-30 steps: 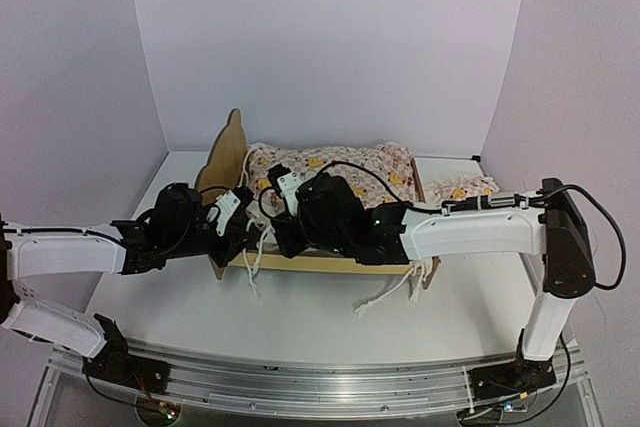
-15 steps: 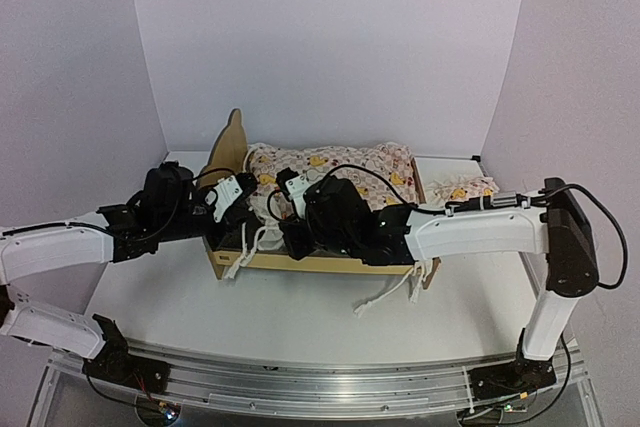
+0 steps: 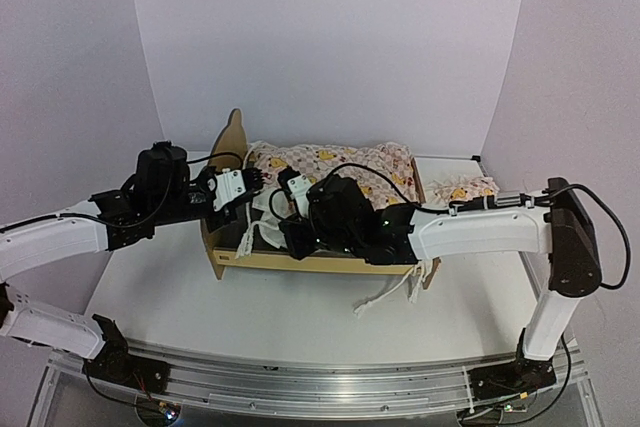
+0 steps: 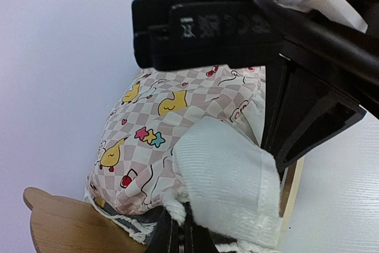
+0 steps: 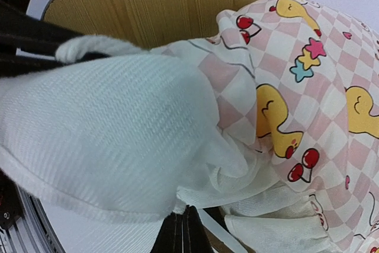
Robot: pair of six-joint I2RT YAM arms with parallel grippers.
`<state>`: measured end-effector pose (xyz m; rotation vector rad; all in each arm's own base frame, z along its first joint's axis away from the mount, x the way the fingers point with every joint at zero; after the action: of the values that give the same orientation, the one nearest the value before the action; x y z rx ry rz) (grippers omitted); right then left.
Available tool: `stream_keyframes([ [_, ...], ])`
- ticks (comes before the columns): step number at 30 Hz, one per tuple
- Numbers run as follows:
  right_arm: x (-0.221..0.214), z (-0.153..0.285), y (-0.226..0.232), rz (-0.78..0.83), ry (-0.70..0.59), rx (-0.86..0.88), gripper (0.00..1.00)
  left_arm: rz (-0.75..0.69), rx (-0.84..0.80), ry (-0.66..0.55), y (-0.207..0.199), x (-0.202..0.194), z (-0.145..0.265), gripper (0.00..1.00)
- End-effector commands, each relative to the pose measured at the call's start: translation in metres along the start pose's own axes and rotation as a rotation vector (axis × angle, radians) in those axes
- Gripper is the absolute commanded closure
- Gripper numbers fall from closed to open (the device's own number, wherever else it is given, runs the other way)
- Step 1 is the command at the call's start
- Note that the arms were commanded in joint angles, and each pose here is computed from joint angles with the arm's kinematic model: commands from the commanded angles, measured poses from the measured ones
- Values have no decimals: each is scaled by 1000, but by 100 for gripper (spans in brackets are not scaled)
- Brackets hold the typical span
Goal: Set up the pet bed
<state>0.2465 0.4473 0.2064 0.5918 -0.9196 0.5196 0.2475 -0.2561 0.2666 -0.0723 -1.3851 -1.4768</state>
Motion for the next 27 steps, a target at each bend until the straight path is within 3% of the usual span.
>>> stream_keyframes([
  [1,28,30,4,-23,-71,57,100,-55,38,-62,20,16,1,98],
  [6,39,48,1,-3,-82,65,100,-128,83,-67,26,-4,-9,98],
  [14,37,37,17,-25,-38,155,100,-121,25,-123,19,2,-14,98],
  [23,49,66,56,-19,18,436,100,124,-164,-98,-1,4,-3,98],
  [27,45,69,56,-26,34,449,100,193,-204,-59,-15,-6,-1,98],
])
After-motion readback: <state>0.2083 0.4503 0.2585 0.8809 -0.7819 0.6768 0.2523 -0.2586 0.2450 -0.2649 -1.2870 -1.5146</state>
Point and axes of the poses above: each gripper's point midway between its finger pads, its own z axis back along the fingers, its own y axis along the line the jaws close on, x = y × z, the point moved 4 cm from there along z, back along the fingers, and after that the axes turned 7 degrees about -z, right-handed, at the moved point
